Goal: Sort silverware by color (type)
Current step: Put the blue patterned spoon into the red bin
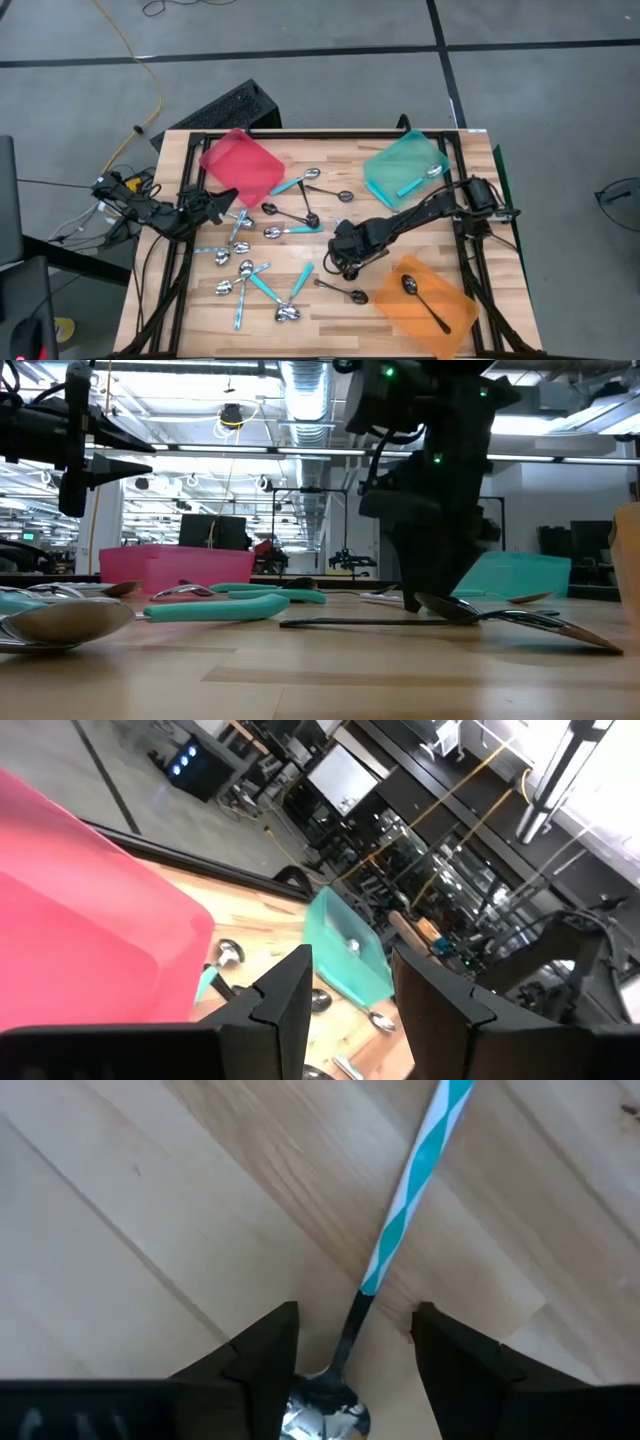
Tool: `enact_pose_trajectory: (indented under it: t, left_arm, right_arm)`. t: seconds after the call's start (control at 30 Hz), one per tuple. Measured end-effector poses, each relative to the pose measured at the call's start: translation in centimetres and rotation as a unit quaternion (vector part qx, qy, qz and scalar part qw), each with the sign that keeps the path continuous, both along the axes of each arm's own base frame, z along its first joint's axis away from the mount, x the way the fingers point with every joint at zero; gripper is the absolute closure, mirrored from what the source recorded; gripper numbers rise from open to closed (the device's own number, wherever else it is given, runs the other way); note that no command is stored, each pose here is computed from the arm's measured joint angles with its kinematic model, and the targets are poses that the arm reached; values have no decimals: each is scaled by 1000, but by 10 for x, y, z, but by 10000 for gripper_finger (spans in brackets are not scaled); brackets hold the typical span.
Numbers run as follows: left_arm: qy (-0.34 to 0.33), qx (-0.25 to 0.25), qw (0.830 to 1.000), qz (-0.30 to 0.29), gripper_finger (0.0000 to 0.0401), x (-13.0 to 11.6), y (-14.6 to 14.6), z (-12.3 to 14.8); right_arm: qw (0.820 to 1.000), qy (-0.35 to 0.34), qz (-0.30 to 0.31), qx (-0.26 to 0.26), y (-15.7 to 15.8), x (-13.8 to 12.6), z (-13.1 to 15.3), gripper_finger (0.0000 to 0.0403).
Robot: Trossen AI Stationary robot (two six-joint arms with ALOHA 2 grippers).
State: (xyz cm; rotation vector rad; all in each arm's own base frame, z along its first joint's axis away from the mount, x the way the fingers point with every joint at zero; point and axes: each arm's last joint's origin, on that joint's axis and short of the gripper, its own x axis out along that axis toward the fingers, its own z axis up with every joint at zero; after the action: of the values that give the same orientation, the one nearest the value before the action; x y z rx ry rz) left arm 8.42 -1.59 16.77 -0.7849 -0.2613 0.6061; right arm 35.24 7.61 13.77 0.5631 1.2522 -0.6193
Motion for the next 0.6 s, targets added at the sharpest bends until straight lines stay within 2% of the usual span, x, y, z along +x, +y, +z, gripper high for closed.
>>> enact_pose_trajectory:
  t: [0.17,0.3,0.5,0.6]
  left_arm:
    - [-3,-2,1000,-26,278,1,-1,1]
    - [-6,-5,999,-32,278,1,-1,1]
    - [-9,-9,999,-32,278,1,-2,1]
    - [-14,-15,999,-32,278,1,-1,1]
  right_arm:
    - [999,3,-42,26,1,-1,-1,228]
    - [996,6,-82,42,-4,0,-1,287]
    - [995,6,-85,45,-5,0,-2,374]
    - [996,4,-78,45,-5,1,-2,378]
